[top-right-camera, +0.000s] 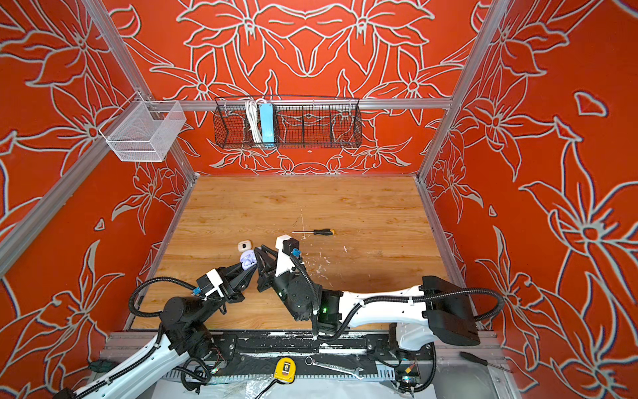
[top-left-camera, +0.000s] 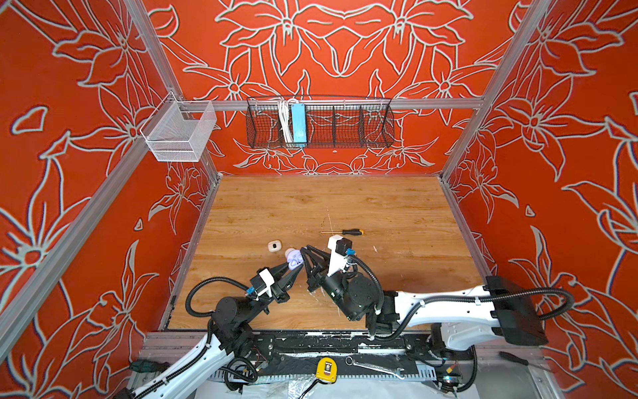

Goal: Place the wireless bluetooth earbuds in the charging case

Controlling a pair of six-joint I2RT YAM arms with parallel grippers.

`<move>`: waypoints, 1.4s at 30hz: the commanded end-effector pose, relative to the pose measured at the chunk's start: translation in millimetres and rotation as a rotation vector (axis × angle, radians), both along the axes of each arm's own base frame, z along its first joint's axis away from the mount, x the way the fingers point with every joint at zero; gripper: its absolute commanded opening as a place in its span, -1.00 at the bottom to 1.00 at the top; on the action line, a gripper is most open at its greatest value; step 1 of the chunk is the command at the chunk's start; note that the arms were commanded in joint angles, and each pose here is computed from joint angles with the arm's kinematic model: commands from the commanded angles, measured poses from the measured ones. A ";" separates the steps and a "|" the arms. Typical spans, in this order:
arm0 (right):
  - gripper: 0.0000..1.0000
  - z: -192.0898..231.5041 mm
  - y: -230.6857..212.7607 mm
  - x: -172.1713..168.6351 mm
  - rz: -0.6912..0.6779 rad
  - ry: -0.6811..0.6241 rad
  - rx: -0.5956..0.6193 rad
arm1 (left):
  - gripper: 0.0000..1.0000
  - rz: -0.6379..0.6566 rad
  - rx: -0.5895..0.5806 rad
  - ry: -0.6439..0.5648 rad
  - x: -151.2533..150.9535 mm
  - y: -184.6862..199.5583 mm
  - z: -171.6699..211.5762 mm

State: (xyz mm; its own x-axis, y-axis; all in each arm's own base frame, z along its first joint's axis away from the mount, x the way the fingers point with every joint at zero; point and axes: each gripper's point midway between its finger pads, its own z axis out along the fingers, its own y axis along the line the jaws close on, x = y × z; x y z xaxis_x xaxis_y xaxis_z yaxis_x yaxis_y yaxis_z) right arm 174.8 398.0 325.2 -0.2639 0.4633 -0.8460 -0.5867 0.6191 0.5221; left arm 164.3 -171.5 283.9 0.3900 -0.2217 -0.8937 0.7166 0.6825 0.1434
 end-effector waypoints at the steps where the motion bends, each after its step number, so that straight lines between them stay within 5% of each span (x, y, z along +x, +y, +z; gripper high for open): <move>1: -0.80 -1.4 -1.0 2.9 -0.033 0.009 0.005 | -1.00 -0.003 -0.003 -0.029 -4.4 0.5 0.4; 42: -0.77 -25.1 20.2 -18.5 0.005 0.035 -0.033 | -1.00 0.067 -0.051 -0.003 0.9 14.1 2.0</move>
State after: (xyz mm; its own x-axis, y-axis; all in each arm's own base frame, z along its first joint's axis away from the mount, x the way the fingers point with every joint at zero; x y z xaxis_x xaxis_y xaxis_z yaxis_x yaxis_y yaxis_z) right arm 163.5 412.2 312.0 -0.2747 0.4680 -0.8399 -0.5726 0.6221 0.5340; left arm 165.9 -166.9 277.8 0.3664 -0.2082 -0.9069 0.6998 0.7040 0.1212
